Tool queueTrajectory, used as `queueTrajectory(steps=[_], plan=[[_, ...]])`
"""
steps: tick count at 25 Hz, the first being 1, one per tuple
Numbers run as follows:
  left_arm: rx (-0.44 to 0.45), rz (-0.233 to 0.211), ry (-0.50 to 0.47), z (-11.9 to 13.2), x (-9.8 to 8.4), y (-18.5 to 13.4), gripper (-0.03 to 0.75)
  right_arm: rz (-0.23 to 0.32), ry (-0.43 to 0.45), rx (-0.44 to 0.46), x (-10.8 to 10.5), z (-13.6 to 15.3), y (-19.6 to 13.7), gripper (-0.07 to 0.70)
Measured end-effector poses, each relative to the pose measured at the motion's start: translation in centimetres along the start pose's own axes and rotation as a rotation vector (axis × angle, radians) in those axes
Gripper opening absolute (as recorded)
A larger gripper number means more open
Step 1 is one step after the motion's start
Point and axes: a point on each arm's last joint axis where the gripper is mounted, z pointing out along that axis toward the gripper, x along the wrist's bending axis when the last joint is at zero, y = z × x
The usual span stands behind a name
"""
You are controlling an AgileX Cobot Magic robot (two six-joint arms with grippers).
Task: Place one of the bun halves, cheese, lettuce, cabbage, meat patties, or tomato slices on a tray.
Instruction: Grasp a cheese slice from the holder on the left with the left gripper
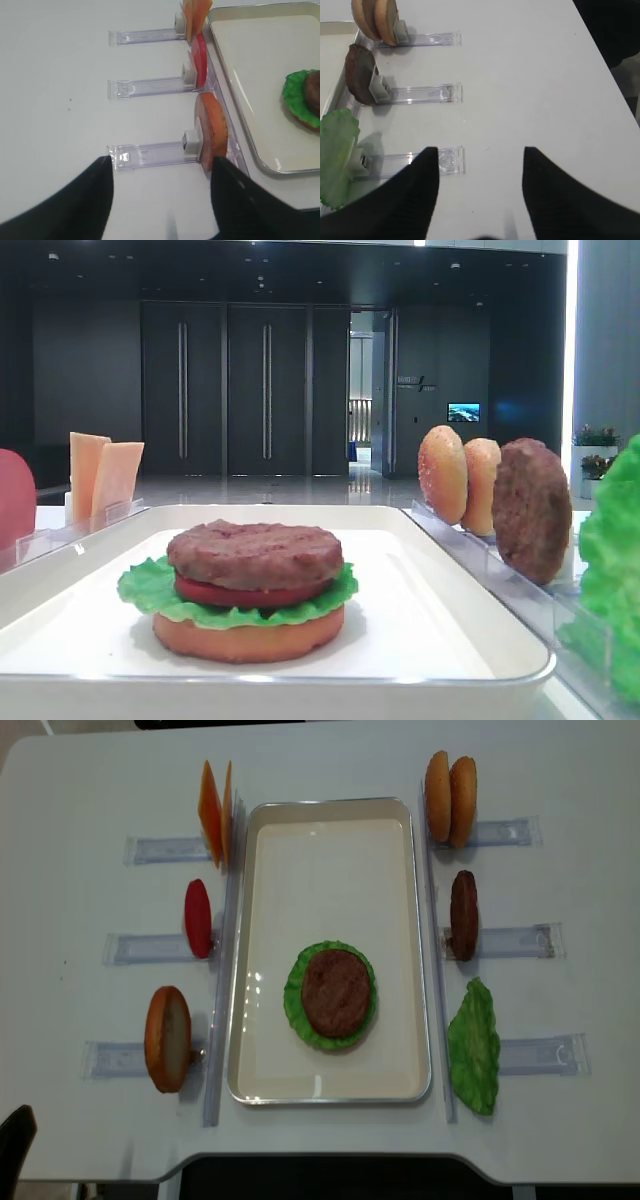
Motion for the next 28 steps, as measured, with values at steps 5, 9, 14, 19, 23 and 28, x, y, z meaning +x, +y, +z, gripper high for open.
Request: queueTrajectory(steps=[5, 9, 14, 19, 23, 28], plan=[[0.001, -0.002, -0.003, 0.0, 0.0, 0.0, 0.471, 0.000, 0.000, -0.001, 0.0, 0.0, 0.0, 0.363], [0.001, -0.003, -0.006, 0.0, -0.1, 0.0, 0.471, 0.000, 0.000, -0.001, 0.0, 0.0, 0.0, 0.363], [0.001, -0.005, -0.010, -0.2, -0.1, 0.6, 0.471, 0.000, 0.000, -0.002, 0.0, 0.0, 0.0, 0.363], [0.024, -0.017, -0.012, -0.7, 0.0, 3.1, 0.471, 0.000, 0.000, -0.002, 0.0, 0.0, 0.0, 0.363], [0.091, -0.035, -0.013, 0.0, 0.1, 5.6, 0.471, 0.000, 0.000, -0.002, 0.0, 0.0, 0.0, 0.363], [0.214, -0.061, -0.013, 2.2, 0.3, 8.9, 0.471, 0.000, 0.000, -0.002, 0.0, 0.0, 0.0, 0.363]])
